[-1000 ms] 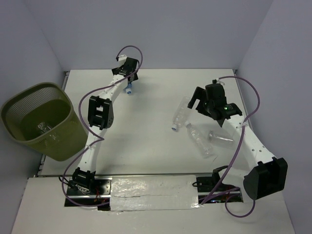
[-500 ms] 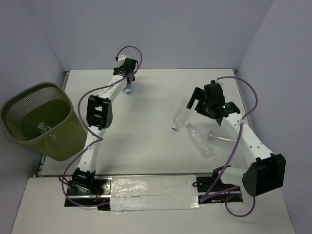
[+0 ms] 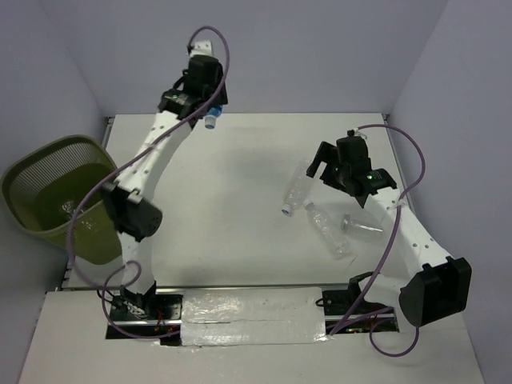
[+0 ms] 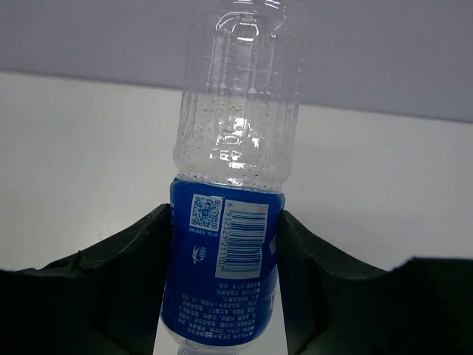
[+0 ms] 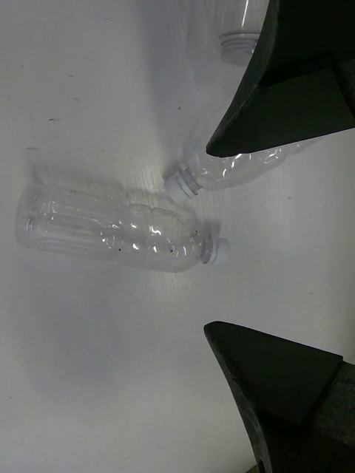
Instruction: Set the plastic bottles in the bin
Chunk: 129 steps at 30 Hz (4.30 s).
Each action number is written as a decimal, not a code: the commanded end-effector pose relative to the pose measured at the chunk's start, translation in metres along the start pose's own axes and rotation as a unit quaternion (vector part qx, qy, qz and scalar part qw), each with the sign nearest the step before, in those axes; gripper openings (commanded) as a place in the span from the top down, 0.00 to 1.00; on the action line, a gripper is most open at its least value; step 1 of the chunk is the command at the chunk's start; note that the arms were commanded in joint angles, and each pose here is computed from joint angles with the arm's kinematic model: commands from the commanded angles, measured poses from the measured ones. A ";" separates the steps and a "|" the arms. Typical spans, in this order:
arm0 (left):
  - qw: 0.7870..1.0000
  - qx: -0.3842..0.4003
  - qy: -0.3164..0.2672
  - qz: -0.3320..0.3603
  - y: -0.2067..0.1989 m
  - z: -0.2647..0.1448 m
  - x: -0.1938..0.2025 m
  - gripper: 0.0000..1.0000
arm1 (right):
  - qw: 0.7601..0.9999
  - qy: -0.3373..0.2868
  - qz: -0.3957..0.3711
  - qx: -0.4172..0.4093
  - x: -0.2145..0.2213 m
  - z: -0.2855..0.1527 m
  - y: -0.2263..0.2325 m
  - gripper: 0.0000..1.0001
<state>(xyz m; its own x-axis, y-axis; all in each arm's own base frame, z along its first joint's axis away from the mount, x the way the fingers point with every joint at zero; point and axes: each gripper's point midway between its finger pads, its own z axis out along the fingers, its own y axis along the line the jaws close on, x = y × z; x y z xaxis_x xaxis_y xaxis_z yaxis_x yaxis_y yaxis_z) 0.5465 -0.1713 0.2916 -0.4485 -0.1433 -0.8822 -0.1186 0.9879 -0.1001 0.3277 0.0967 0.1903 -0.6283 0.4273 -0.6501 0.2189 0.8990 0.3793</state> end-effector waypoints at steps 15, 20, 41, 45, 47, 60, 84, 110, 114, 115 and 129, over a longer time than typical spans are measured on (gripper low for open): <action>0.951 -0.270 -0.136 -0.059 0.247 -0.306 -0.048 0.52 | 0.997 -0.039 0.011 -0.071 -0.016 -0.019 0.029 0.00; 0.923 -0.344 -0.146 -0.091 0.299 -0.310 -0.020 0.50 | 0.997 -0.032 0.004 -0.069 -0.014 -0.019 0.027 0.00; 0.929 -0.321 -0.114 -0.146 0.306 -0.294 -0.018 0.01 | 1.000 -0.014 -0.015 -0.019 0.001 -0.016 0.003 0.00; 0.962 -0.192 -0.144 -0.131 0.258 -0.297 -0.063 0.01 | 1.000 0.011 -0.015 0.003 0.016 -0.013 -0.010 0.00; 0.971 -0.158 -0.136 -0.115 0.237 -0.290 -0.069 0.01 | 1.000 0.024 -0.016 0.010 0.025 -0.010 -0.014 0.00; 0.998 0.062 -0.016 -0.020 0.070 -0.208 -0.022 0.01 | 0.988 0.124 -0.017 0.091 0.089 0.003 -0.059 0.00; 0.992 0.123 0.032 -0.010 0.031 -0.202 0.017 0.01 | 0.994 0.107 -0.010 0.017 0.026 0.069 0.023 0.00; 0.982 0.179 0.063 0.025 0.022 -0.219 0.034 0.01 | 0.983 0.180 -0.014 0.022 0.078 0.158 0.044 0.36; 0.977 0.204 0.063 0.014 0.012 -0.223 0.030 0.00 | 0.982 0.176 -0.016 -0.065 0.063 0.138 0.086 0.44; 0.976 0.205 0.065 0.012 0.011 -0.223 0.029 0.01 | 0.981 0.164 -0.019 -0.099 0.052 0.123 0.102 0.44; 0.934 0.325 0.119 -0.083 -0.069 -0.201 0.023 0.01 | 0.911 0.126 -0.173 -0.353 0.062 -0.008 0.202 0.41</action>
<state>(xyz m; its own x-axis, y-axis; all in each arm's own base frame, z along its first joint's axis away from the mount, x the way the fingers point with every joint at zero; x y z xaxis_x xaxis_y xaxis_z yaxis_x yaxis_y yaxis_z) 0.3627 -0.2319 0.3562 -0.6595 -0.1806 -0.7297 0.2852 0.8381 -0.4651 0.3344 0.3017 0.2113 -0.7855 0.0267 -0.6183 -0.4251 0.7027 0.5705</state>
